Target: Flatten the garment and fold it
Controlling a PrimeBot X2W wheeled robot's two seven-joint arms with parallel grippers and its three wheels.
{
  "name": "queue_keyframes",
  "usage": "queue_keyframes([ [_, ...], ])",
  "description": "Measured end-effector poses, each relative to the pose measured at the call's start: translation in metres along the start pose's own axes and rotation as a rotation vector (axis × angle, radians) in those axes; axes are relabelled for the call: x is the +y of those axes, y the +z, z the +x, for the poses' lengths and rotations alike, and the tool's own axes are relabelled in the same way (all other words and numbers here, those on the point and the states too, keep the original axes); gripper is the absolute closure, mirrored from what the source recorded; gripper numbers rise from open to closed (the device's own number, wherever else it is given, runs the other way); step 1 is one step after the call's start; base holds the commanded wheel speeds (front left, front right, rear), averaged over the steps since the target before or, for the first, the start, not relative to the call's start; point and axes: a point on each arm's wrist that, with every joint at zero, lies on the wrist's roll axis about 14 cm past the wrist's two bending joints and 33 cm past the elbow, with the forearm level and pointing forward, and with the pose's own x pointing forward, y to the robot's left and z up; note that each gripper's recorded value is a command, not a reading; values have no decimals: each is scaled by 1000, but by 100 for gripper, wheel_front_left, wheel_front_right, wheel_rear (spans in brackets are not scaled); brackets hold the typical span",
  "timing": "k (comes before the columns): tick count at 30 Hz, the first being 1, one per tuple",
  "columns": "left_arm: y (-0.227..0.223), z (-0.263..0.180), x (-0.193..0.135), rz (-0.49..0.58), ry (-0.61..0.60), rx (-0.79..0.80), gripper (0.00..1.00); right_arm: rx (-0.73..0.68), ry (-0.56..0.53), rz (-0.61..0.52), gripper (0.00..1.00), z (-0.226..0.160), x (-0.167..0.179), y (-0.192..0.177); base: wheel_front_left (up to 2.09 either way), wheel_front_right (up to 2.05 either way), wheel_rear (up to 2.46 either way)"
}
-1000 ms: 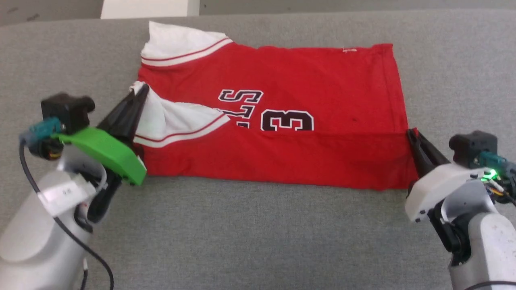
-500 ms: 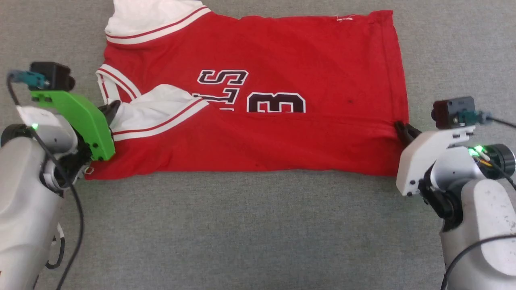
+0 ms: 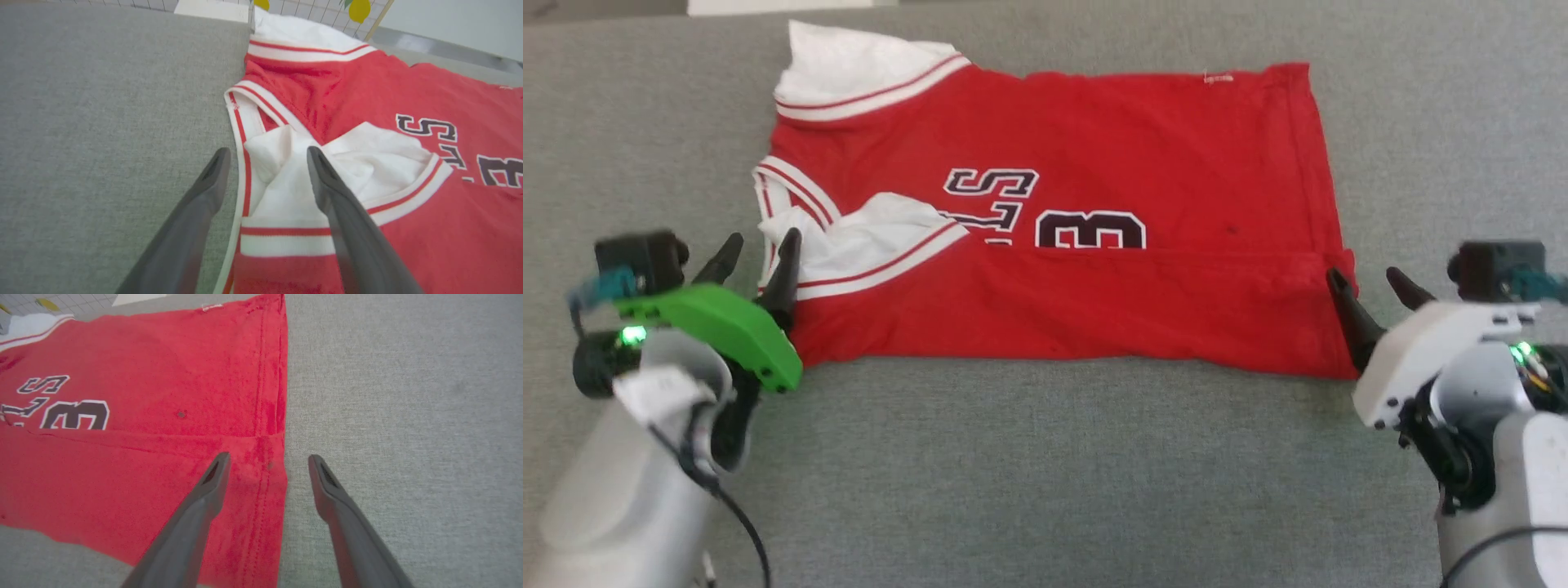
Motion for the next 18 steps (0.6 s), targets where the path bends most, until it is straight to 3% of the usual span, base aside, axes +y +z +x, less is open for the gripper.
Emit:
queue_keyframes([
  [4,19,-28,-9,-38,25,-185,0,-171,15,21,0,-17,4,16,0,0,0],
  [8,11,-54,-8,-27,87,-221,0,-342,26,45,0,-36,6,30,0,0,0],
  [15,-10,-69,8,-51,202,-137,0,-538,5,68,0,-63,-1,39,0,0,0],
  [18,-37,-60,16,-109,264,11,0,-560,5,62,0,-68,0,35,0,0,0],
])
